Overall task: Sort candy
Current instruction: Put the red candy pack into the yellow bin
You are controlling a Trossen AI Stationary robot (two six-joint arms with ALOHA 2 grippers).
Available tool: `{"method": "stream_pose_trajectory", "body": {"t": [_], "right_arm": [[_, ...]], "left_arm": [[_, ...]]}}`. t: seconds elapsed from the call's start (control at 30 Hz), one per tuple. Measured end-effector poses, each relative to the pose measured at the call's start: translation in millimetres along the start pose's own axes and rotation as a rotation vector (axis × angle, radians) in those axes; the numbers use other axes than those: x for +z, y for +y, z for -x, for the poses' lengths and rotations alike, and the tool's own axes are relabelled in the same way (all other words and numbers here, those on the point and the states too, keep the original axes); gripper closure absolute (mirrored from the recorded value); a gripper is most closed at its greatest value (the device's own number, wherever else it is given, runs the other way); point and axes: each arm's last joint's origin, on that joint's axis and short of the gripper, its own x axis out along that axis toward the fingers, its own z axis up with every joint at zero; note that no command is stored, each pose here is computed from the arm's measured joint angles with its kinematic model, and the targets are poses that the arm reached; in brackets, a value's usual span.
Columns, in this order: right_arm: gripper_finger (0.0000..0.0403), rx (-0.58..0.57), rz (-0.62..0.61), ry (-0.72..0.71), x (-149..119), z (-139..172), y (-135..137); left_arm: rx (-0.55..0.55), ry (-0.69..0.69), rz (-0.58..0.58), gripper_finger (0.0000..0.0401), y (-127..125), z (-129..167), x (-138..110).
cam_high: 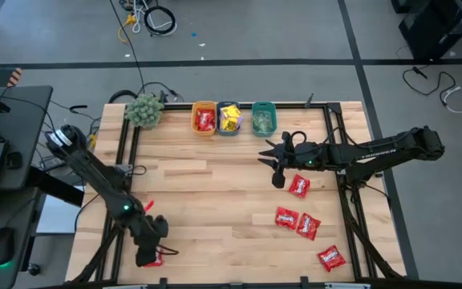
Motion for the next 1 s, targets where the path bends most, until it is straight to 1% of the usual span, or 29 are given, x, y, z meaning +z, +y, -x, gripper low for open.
{"method": "stream_pose_trajectory", "body": {"t": [0.13, 0.23, 0.3, 0.4, 0.5, 0.57, 0.63, 0.67, 0.7, 0.87, 1.0], "right_arm": [[0.0318, 0.000, 0.000, 0.000, 0, 0, 0], [0.0318, 0.000, 0.000, 0.000, 0, 0, 0], [0.0317, 0.000, 0.000, 0.000, 0, 0, 0], [0.0316, 0.000, 0.000, 0.001, 0, 0, 0], [0.0317, 0.000, 0.000, 0.000, 0, 0, 0], [0.0317, 0.000, 0.000, 0.000, 0, 0, 0], [0.0316, 0.000, 0.000, 0.000, 0, 0, 0], [0.0316, 0.000, 0.000, 0.000, 0, 0, 0], [0.0316, 0.000, -0.001, 0.000, 0, 0, 0], [0.0318, 0.000, -0.001, -0.003, 0, 0, 0], [0.0318, 0.000, 0.005, -0.003, 0, 0, 0]], "left_arm": [[0.037, 0.073, 0.061, 0.0302, 4, -15, -4], [0.070, 0.106, 0.075, 0.0279, 7, -25, -6], [0.066, 0.106, 0.065, 0.0271, 7, -30, -4], [0.089, 0.112, 0.066, 0.0270, 10, -36, -3], [0.111, 0.121, 0.070, 0.0291, 11, -38, -3], [0.144, 0.116, 0.063, 0.0324, 14, -37, -4], [0.178, 0.112, 0.041, 0.0368, 17, -34, -3], [0.192, 0.111, 0.027, 0.0384, 18, -32, -2], [0.206, 0.102, 0.012, 0.0391, 18, -30, 0], [0.331, 0.064, -0.053, 0.0398, 24, -16, 17], [0.418, 0.008, -0.119, 0.0399, 28, 0, 38]]}}
